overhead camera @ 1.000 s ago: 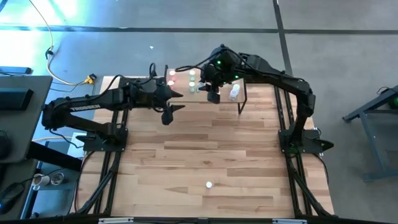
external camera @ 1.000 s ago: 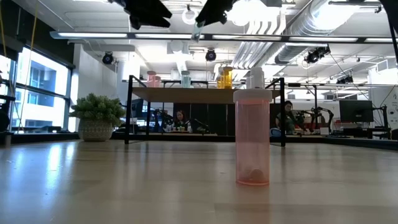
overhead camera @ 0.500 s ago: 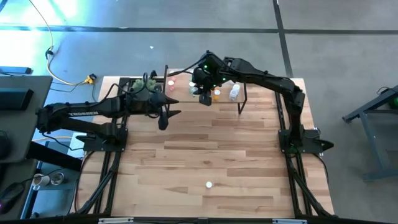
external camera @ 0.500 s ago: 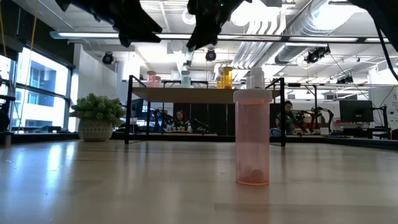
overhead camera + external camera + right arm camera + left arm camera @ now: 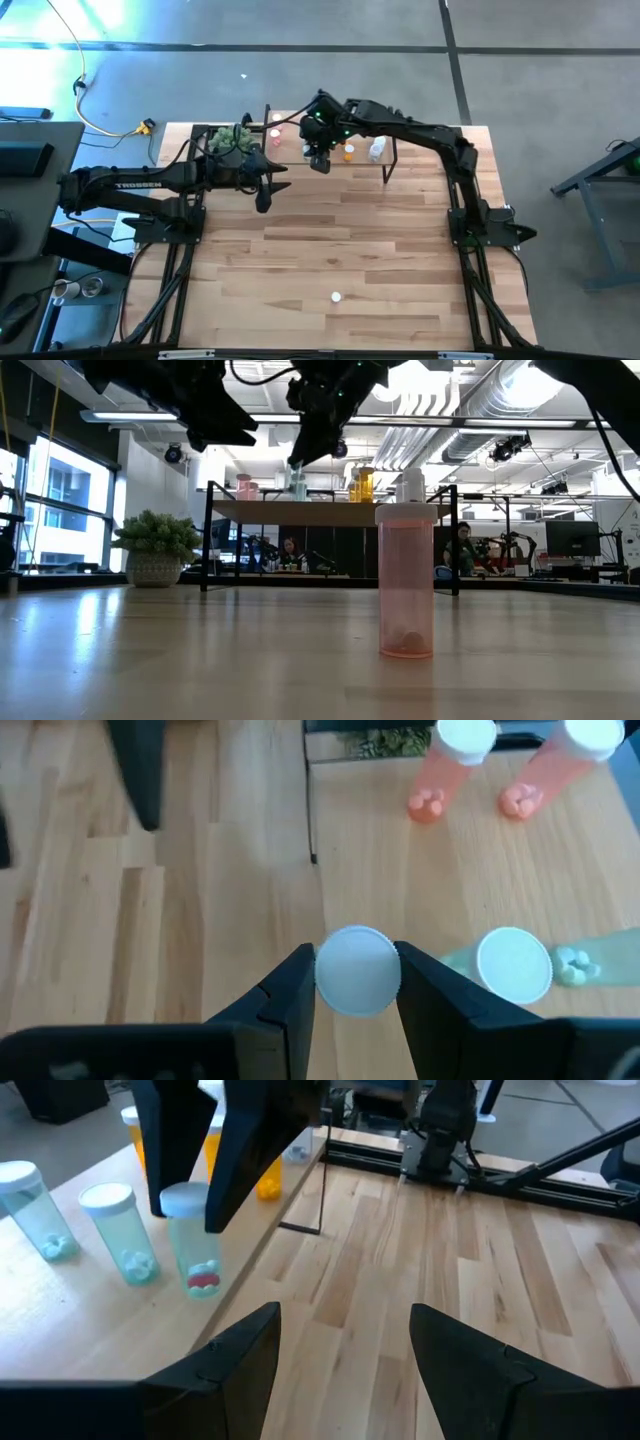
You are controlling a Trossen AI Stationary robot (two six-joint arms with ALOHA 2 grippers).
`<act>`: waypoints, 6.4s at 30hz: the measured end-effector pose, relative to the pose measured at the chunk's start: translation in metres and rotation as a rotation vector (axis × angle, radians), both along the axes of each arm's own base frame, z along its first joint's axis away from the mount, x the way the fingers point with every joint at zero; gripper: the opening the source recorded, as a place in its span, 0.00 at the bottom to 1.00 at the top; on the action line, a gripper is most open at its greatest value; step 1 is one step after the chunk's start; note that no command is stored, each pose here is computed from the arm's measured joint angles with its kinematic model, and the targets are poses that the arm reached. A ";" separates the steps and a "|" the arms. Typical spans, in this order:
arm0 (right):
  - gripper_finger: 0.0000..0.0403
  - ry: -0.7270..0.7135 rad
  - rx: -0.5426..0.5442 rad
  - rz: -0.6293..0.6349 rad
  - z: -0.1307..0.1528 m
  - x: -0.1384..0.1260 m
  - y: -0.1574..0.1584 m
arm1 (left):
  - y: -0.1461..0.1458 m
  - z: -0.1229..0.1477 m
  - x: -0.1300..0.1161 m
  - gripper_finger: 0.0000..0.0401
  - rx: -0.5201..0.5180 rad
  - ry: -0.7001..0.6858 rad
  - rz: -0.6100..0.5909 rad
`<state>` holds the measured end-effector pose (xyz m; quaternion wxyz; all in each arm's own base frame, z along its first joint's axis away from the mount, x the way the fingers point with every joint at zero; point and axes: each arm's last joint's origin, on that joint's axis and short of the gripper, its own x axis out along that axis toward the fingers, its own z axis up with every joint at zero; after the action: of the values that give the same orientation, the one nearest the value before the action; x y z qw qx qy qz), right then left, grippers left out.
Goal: Pick and place medicine bottles onto shelf by color
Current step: Put the blue pill bottle on the shelf aligned with the other blue pill bottles, then adjust the white pill bottle
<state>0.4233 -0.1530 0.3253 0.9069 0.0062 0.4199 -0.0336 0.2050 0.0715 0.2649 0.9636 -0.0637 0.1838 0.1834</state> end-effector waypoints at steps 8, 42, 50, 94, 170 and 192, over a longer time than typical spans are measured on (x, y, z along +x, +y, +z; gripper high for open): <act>0.27 0.019 0.003 -0.012 -0.008 0.002 -0.005 | 0.000 0.000 0.000 0.53 0.003 0.002 -0.001; 0.29 0.021 0.027 -0.046 -0.010 0.000 -0.013 | 0.000 0.000 0.000 0.53 -0.004 0.001 0.001; 0.37 0.021 0.027 -0.047 -0.010 0.000 -0.013 | 0.000 0.000 0.000 0.53 -0.004 0.001 0.001; 0.40 0.001 0.017 -0.047 0.012 -0.004 -0.011 | 0.000 0.000 0.000 0.53 -0.004 0.002 0.001; 0.40 0.044 0.309 -0.729 0.037 -0.135 0.016 | -0.001 -0.005 -0.002 0.53 -0.064 0.037 0.029; 0.40 0.157 0.375 -0.798 0.020 -0.132 0.015 | -0.001 -0.008 -0.003 0.53 -0.073 0.064 0.030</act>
<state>0.2917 -0.1377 0.3456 0.7715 0.3293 0.4511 -0.3047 0.2017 0.0705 0.2571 0.9514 -0.0956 0.2202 0.1928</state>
